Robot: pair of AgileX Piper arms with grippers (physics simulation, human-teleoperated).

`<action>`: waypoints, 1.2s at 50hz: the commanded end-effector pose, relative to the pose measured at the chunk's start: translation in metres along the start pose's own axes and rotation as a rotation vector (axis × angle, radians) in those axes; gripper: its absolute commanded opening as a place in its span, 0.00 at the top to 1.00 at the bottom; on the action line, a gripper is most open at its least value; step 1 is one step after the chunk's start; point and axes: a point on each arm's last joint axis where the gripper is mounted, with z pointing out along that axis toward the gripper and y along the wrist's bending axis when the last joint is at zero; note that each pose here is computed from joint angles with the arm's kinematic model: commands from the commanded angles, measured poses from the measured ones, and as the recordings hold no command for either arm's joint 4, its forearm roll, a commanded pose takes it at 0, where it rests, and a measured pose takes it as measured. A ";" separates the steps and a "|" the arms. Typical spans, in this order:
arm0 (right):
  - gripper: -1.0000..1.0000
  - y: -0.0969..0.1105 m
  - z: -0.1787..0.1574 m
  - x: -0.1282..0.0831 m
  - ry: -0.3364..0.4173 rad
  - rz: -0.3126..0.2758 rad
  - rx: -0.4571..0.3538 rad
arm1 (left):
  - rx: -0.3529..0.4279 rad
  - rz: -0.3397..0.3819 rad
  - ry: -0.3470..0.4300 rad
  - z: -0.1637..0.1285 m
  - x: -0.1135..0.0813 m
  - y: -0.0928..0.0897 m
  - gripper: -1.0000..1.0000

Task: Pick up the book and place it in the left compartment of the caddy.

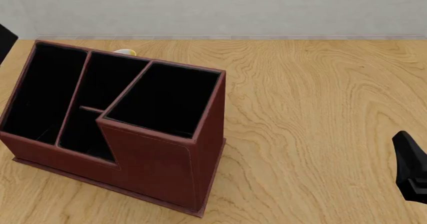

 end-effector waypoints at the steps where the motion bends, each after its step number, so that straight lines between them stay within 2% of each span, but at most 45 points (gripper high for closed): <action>1: 0.00 0.000 0.000 0.000 0.000 0.000 0.002 | -0.035 -0.005 0.018 0.007 -0.002 0.003 1.00; 12: 0.00 0.000 0.001 0.000 0.001 -0.001 0.003 | -0.049 -0.065 0.089 0.027 0.000 0.006 1.00; 29: 0.00 0.000 0.000 0.000 0.003 -0.005 0.002 | -0.072 -0.057 0.170 0.052 0.007 0.010 1.00; 39: 0.00 0.000 0.000 0.000 0.002 -0.008 0.000 | -0.088 -0.049 0.192 0.059 0.011 0.013 1.00; 40: 0.00 0.000 0.000 0.000 0.002 -0.008 0.000 | -0.069 -0.053 0.181 0.057 0.010 0.010 1.00; 41: 0.00 0.000 0.001 0.000 0.002 -0.007 0.001 | -0.078 -0.100 0.212 0.063 0.012 0.012 1.00; 42: 0.00 0.000 0.001 0.000 0.003 -0.007 0.001 | -0.082 -0.106 0.219 0.066 0.013 0.013 1.00; 44: 0.00 0.000 0.001 0.000 0.002 -0.008 0.001 | -0.080 -0.090 0.210 0.065 0.013 0.012 1.00; 46: 0.00 0.000 0.001 0.000 0.003 -0.008 0.000 | -0.073 -0.129 0.221 0.067 0.013 0.012 1.00; 60: 0.00 0.000 0.001 0.000 0.004 -0.009 -0.002 | -0.087 -0.125 0.237 0.073 0.016 0.014 1.00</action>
